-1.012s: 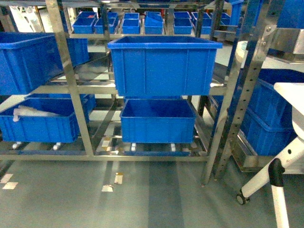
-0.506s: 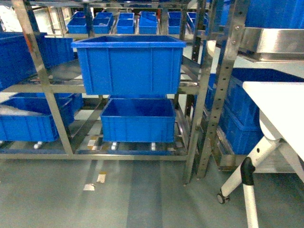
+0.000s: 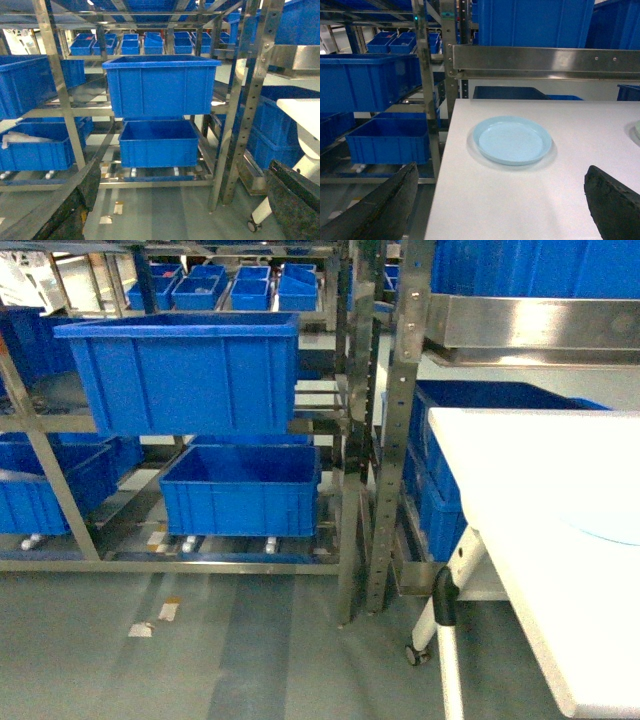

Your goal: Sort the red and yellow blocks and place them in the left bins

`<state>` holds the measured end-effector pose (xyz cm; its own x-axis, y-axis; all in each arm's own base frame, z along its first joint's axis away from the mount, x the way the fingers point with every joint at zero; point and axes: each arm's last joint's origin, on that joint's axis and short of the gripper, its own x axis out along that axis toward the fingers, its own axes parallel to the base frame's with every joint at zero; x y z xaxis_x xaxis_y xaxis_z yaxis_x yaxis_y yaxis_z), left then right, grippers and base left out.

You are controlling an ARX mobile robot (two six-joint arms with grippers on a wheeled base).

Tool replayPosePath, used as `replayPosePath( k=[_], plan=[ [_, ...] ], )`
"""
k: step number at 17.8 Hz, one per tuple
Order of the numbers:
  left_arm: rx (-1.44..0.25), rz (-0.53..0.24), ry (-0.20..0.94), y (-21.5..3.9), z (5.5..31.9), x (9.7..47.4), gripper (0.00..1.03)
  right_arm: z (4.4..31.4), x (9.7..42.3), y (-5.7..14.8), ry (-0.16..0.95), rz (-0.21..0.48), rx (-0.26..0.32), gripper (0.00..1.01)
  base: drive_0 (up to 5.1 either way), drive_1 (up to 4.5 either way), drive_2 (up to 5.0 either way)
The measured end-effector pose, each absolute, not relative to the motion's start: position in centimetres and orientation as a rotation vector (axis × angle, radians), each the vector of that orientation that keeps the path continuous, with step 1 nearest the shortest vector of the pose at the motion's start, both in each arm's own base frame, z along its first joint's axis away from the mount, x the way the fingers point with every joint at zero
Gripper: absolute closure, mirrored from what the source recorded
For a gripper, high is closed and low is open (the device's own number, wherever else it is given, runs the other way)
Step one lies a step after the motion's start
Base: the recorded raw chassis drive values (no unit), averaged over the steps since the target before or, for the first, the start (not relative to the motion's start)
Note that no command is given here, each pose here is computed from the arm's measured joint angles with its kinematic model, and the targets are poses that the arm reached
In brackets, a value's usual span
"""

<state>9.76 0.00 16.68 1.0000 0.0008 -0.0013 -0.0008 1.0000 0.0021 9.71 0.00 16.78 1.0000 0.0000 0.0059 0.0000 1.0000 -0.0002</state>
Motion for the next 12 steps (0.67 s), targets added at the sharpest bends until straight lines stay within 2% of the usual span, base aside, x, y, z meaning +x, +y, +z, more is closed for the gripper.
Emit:
replayPosePath(
  k=[12],
  plan=[
    [0.002, 0.0, 0.002, 0.0, 16.68, 9.76, 0.05, 16.76, 9.71, 0.0, -0.005, 0.0, 0.0, 0.03, 4.8, -1.63, -3.3]
  ],
)
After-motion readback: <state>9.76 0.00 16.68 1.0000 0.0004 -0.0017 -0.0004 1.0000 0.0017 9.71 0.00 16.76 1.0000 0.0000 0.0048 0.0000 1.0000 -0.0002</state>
